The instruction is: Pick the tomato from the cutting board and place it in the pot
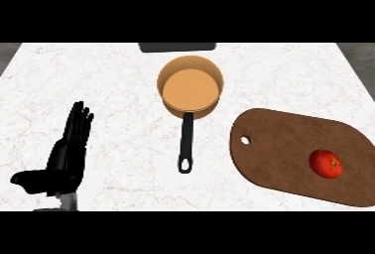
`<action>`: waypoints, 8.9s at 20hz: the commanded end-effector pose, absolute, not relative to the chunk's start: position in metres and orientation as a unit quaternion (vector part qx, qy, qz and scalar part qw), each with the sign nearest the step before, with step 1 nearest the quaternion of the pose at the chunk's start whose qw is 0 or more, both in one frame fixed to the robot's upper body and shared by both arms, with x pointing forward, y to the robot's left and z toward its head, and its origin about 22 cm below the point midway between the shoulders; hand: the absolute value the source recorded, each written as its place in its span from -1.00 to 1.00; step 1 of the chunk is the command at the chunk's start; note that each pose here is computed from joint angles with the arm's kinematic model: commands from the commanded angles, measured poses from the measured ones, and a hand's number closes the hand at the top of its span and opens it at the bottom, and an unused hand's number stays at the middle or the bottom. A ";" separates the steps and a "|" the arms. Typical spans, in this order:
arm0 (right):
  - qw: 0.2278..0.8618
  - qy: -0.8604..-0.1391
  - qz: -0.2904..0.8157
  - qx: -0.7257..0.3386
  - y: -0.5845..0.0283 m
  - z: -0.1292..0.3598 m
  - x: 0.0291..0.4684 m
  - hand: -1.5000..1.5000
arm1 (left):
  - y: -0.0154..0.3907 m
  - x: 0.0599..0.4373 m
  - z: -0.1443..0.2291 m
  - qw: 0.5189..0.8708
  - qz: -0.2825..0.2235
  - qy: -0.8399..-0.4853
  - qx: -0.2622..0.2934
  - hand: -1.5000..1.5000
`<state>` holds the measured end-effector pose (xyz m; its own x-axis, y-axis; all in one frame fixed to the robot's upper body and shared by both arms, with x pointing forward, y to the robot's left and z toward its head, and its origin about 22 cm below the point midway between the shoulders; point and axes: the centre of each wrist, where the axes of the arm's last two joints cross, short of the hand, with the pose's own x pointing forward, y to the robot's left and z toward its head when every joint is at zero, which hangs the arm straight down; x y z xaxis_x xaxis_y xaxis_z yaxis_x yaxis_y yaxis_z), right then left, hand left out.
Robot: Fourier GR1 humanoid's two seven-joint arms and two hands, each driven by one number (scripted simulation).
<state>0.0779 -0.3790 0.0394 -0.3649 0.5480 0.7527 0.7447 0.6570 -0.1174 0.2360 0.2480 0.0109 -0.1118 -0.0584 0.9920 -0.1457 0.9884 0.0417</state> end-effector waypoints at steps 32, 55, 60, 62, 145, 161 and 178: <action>0.752 -0.535 0.144 -0.358 -0.340 0.045 0.143 -1.00 | 0.231 0.249 0.009 0.657 0.021 -0.752 0.046 0.00; 0.683 -0.566 0.147 -0.438 -0.325 0.016 0.193 1.00 | 0.234 0.249 0.014 0.656 0.019 -0.753 0.050 0.00; 0.678 -0.559 0.152 -0.452 -0.341 0.017 0.198 1.00 | 0.226 0.241 0.013 0.657 0.020 -0.752 0.045 0.00; 0.671 -0.566 0.156 -0.453 -0.332 0.009 0.173 1.00 | 0.216 0.236 0.013 0.654 0.019 -0.754 0.049 0.00; 0.637 -0.603 -0.085 -0.473 -0.074 0.140 0.421 -1.00 | 0.213 0.242 0.004 0.660 0.009 -0.750 0.039 0.00; 0.581 -0.639 -0.183 -0.469 -0.130 0.115 0.359 -1.00 | 0.243 0.234 0.006 0.655 0.020 -0.754 0.051 0.00; 0.540 -0.628 -0.257 -0.498 -0.205 0.110 0.269 -1.00 | 0.224 0.217 0.000 0.656 0.022 -0.753 0.049 0.00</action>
